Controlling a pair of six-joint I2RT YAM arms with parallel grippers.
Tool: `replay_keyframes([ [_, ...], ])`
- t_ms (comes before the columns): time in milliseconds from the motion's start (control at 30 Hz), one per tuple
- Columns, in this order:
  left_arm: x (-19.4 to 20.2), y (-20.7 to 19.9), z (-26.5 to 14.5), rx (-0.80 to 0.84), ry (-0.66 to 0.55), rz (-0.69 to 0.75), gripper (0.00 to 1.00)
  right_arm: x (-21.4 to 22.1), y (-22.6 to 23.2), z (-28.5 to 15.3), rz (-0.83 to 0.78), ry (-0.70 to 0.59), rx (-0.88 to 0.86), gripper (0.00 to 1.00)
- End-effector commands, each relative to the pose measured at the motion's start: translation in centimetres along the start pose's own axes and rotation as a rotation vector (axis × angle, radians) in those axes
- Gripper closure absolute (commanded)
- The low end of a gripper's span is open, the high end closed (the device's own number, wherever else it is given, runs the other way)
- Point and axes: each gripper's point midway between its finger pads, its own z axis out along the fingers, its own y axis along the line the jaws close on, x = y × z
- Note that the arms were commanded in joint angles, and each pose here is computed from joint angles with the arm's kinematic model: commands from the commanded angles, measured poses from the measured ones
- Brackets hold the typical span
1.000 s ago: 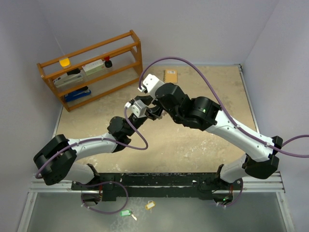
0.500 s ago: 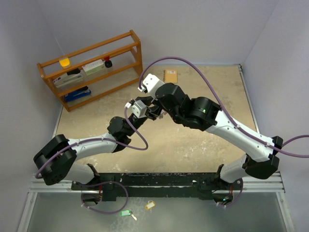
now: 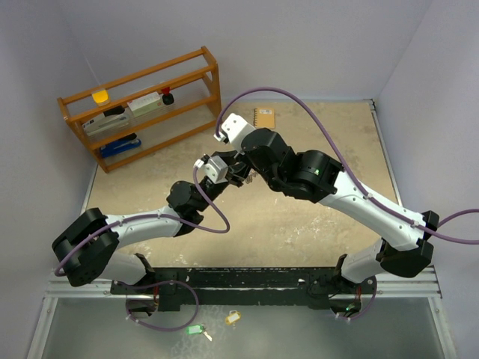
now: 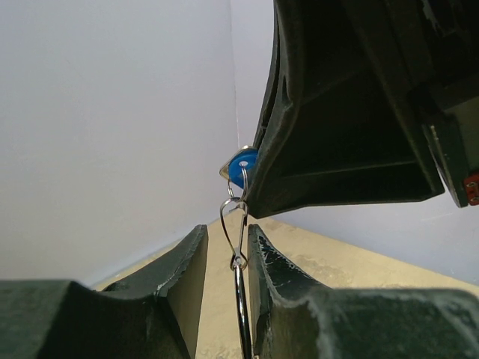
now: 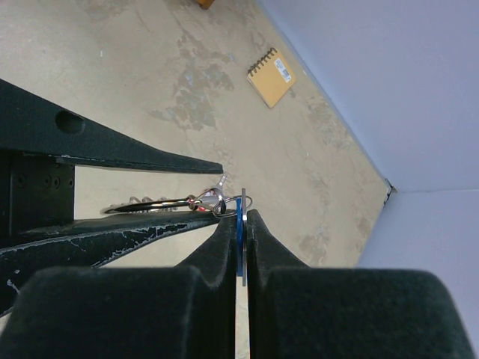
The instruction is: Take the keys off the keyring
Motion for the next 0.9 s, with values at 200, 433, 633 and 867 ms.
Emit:
replay_keyframes([
  [200,-1.7,0.1,-0.2,-0.015,-0.068,0.014,0.80,-1.4,-1.4,-1.2,0.046,-0.066,0.031,1.00],
  [433,-2.4,0.2,-0.3,-0.020,-0.097,0.015,0.80,-1.2,-1.2,-1.1,0.044,-0.061,0.026,1.00],
  [633,-2.5,0.1,-0.2,-0.018,-0.102,0.013,0.83,-1.2,-1.3,-1.2,0.045,-0.062,0.026,1.00],
  [867,-2.3,0.1,-0.3,-0.013,-0.099,0.012,0.83,-1.3,-1.1,-1.1,0.043,-0.062,0.020,1.00],
])
